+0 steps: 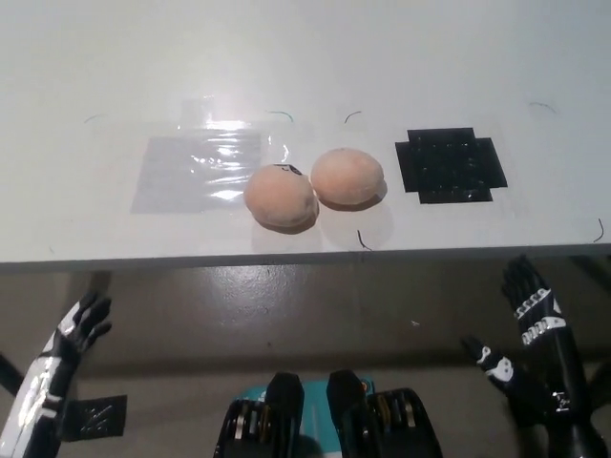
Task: Use both hands to push two dumpling toys together to the middle
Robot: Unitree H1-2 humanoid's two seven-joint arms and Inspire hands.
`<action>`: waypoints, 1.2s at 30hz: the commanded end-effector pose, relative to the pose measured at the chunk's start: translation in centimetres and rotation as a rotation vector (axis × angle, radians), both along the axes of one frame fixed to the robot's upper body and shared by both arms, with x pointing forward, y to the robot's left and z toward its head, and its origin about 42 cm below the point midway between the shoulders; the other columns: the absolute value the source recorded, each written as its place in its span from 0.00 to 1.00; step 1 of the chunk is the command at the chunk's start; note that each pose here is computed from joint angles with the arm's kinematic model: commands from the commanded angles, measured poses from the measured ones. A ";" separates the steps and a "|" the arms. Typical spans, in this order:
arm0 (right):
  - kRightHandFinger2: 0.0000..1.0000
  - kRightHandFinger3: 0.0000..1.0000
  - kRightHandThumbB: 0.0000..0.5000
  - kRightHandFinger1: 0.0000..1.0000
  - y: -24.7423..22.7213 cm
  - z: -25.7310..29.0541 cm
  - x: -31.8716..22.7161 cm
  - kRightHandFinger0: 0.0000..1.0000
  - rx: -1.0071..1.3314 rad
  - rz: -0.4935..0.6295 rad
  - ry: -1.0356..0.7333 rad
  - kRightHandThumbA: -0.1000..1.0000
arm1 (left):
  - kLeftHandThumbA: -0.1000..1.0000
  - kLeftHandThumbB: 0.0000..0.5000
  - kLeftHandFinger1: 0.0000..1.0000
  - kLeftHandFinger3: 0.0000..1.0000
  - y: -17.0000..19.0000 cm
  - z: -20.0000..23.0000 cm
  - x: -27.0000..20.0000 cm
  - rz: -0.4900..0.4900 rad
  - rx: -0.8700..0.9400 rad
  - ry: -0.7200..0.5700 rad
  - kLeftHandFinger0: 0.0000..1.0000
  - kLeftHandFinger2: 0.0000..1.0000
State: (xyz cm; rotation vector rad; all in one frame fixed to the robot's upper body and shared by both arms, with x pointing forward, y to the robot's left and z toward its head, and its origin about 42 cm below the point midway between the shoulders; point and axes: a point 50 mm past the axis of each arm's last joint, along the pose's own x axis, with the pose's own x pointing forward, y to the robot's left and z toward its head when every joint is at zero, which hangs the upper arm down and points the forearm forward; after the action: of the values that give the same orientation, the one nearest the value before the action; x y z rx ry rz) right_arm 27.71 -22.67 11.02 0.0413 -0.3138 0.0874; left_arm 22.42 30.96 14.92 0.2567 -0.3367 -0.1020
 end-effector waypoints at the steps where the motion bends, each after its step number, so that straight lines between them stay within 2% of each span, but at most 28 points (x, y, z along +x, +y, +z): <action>1: 1.00 1.00 0.60 1.00 -0.2 0.9 -0.2 1.00 -0.043 0.029 -0.073 1.00 | 1.00 0.59 1.00 1.00 0.9 0.2 0.3 -0.026 -0.017 -0.039 1.00 1.00; 3: 1.00 1.00 0.60 1.00 -0.2 0.2 -0.6 1.00 -0.033 0.028 -0.055 1.00 | 1.00 0.60 1.00 1.00 1.0 -0.3 0.4 -0.035 -0.027 -0.022 1.00 1.00; 6: 1.00 1.00 0.61 1.00 -0.1 -0.4 -1.0 1.00 -0.031 0.020 -0.050 1.00 | 1.00 0.55 1.00 1.00 1.1 -0.8 0.5 -0.048 -0.021 -0.008 1.00 1.00; 9: 1.00 1.00 0.61 1.00 -0.1 -0.7 -1.0 1.00 -0.032 0.017 -0.046 1.00 | 1.00 0.60 1.00 1.00 1.1 -1.5 0.6 -0.044 -0.027 0.028 1.00 1.00; 13: 1.00 1.00 0.60 1.00 -0.2 -0.8 -0.9 1.00 -0.026 0.030 -0.038 1.00 | 1.00 0.60 1.00 1.00 0.9 -2.2 0.8 -0.041 -0.027 0.037 1.00 1.00; 14: 1.00 1.00 0.59 1.00 -0.2 -0.6 -0.8 1.00 -0.027 0.039 -0.041 1.00 | 1.00 0.63 1.00 1.00 0.8 -2.3 0.7 -0.035 -0.027 0.042 1.00 1.00; 17: 1.00 1.00 0.60 1.00 -0.2 -0.5 -0.7 1.00 -0.034 0.031 -0.040 1.00 | 1.00 0.62 1.00 1.00 0.8 -2.5 0.7 -0.033 -0.036 0.044 1.00 1.00; 21: 1.00 1.00 0.60 1.00 -0.2 -0.5 -0.6 1.00 -0.029 0.028 -0.054 1.00 | 1.00 0.56 1.00 1.00 0.8 -2.6 0.9 -0.032 -0.036 0.042 1.00 1.00; 23: 1.00 1.00 0.62 1.00 -0.2 -0.5 -0.5 1.00 -0.024 0.025 -0.048 1.00 | 1.00 0.61 1.00 1.00 0.8 -2.6 1.0 -0.028 -0.032 0.049 1.00 1.00; 27: 1.00 1.00 0.61 1.00 -0.2 -0.5 -0.4 1.00 -0.022 0.028 -0.051 1.00 | 1.00 0.56 1.00 1.00 0.8 -2.4 1.0 -0.026 -0.041 0.046 1.00 1.00; 36: 1.00 1.00 0.63 1.00 0.0 -0.3 -0.2 1.00 -0.018 0.032 -0.038 1.00 | 1.00 0.57 1.00 1.00 1.0 -2.4 1.0 -0.007 -0.048 0.047 1.00 1.00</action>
State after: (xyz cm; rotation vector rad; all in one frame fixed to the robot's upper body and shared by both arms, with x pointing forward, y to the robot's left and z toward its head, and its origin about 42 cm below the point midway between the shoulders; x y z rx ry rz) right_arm 26.93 -22.82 9.44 0.0202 -0.2828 0.1054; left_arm 23.10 31.48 11.56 0.2047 -0.2418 -0.1171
